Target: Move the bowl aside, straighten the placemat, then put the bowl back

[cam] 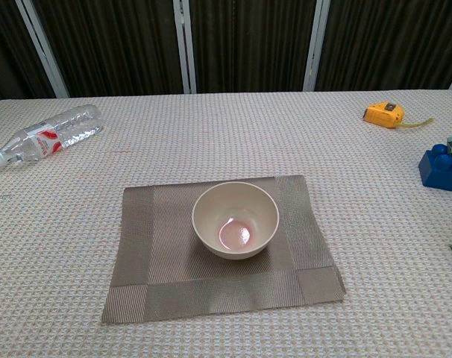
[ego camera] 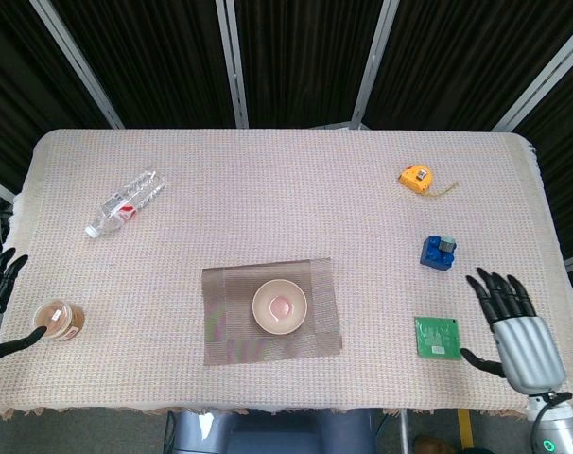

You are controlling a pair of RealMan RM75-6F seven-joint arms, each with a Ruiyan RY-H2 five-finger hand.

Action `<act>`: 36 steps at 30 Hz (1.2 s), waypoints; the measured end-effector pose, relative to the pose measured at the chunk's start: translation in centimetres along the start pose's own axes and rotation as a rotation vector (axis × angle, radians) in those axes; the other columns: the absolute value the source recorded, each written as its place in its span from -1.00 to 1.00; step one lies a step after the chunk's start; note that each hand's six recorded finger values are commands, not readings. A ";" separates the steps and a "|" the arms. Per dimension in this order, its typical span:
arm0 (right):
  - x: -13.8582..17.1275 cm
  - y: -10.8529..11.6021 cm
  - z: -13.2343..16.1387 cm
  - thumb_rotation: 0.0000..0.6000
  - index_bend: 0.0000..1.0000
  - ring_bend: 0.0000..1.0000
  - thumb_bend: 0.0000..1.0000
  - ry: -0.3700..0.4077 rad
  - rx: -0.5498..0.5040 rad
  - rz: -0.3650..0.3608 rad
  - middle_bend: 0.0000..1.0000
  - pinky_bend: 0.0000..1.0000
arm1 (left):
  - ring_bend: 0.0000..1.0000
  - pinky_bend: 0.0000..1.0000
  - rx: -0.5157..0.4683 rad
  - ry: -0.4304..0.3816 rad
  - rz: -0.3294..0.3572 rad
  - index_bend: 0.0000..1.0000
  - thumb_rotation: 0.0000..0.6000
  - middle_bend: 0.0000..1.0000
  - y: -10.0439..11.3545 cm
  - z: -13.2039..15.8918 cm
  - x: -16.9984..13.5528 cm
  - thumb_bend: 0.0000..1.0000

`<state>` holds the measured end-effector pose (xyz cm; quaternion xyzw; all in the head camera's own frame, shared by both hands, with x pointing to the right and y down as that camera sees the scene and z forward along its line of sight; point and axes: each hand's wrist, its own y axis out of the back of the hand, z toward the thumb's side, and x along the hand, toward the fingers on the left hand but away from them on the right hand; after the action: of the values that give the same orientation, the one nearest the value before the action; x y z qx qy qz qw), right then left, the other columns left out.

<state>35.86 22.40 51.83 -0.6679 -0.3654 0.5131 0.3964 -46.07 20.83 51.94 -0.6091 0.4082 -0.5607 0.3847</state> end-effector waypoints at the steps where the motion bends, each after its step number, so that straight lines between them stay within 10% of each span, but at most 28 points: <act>1: -0.4 -0.5 0.7 1.00 -1.00 -1.00 -1.00 0.034 0.000 0.018 -1.00 -1.00 | -1.00 -1.00 0.001 0.001 0.000 -1.00 1.00 -1.00 0.0 0.0 0.1 -0.99; 15: -6.6 -8.2 13.0 1.00 -1.00 -1.00 -1.00 0.558 0.100 0.213 -1.00 -1.00 | -1.00 -1.00 0.047 0.064 -0.047 -1.00 1.00 -1.00 -2.0 -1.4 1.5 -0.98; 36: -12.4 -15.0 18.7 1.00 -0.58 -1.00 -0.67 0.593 0.137 0.309 -1.00 -1.00 | -1.00 -1.00 0.061 0.111 -0.067 -1.00 1.00 -1.00 -3.1 -2.3 2.4 -0.98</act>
<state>13.81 20.47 67.28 -0.8074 -0.0935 0.3736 0.4469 -48.03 19.72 55.86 -0.5782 0.3912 -0.6184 0.3609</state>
